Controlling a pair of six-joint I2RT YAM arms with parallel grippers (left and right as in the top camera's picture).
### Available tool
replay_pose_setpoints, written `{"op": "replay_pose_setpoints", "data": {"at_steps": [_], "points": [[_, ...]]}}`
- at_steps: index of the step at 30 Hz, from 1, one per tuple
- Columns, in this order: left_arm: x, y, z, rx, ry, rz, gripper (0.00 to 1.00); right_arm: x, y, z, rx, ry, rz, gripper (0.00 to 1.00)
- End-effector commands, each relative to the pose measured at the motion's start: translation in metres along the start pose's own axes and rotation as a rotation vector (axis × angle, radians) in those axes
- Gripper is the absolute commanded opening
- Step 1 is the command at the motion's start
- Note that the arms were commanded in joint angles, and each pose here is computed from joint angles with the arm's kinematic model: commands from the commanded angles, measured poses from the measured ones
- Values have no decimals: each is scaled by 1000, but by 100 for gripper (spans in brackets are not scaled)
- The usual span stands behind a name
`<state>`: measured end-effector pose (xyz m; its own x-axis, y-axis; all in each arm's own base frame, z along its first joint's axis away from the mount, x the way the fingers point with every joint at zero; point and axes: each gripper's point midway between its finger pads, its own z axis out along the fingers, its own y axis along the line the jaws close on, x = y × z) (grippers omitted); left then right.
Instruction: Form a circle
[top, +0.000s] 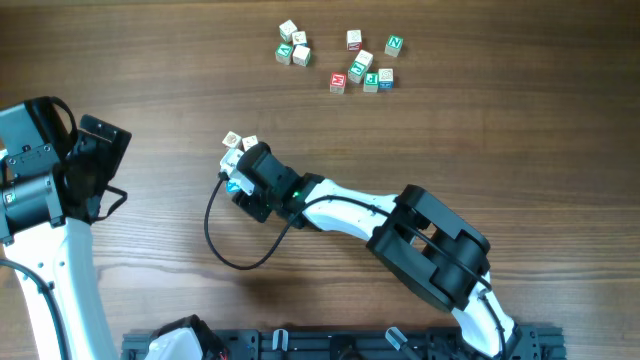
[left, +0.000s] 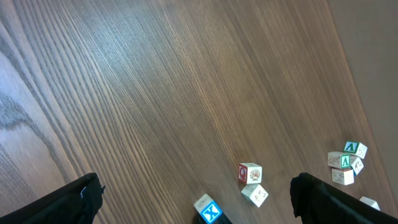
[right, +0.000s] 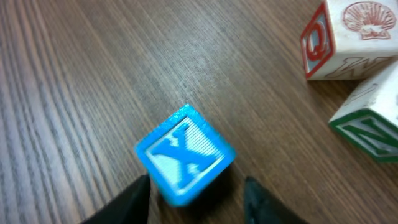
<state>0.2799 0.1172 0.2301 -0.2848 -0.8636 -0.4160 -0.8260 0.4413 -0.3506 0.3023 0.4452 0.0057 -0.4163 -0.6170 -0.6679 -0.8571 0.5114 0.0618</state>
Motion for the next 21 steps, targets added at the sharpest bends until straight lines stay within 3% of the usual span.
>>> {"op": "replay_pose_setpoints", "data": {"at_steps": [1,5,11,17,21], "points": [[3,0,2,-2,11,16,100,6,-11,7,55,2,61,40],[3,0,2,-1,11,16,100,-2,-18,6,98,-35,145,33],[3,0,2,-1,11,16,100,-20,-21,5,99,-112,296,33],[3,0,2,-1,11,16,100,-33,-23,-1,109,-128,324,42],[3,0,2,-1,11,16,100,-69,-26,-47,148,-161,340,44]]}}
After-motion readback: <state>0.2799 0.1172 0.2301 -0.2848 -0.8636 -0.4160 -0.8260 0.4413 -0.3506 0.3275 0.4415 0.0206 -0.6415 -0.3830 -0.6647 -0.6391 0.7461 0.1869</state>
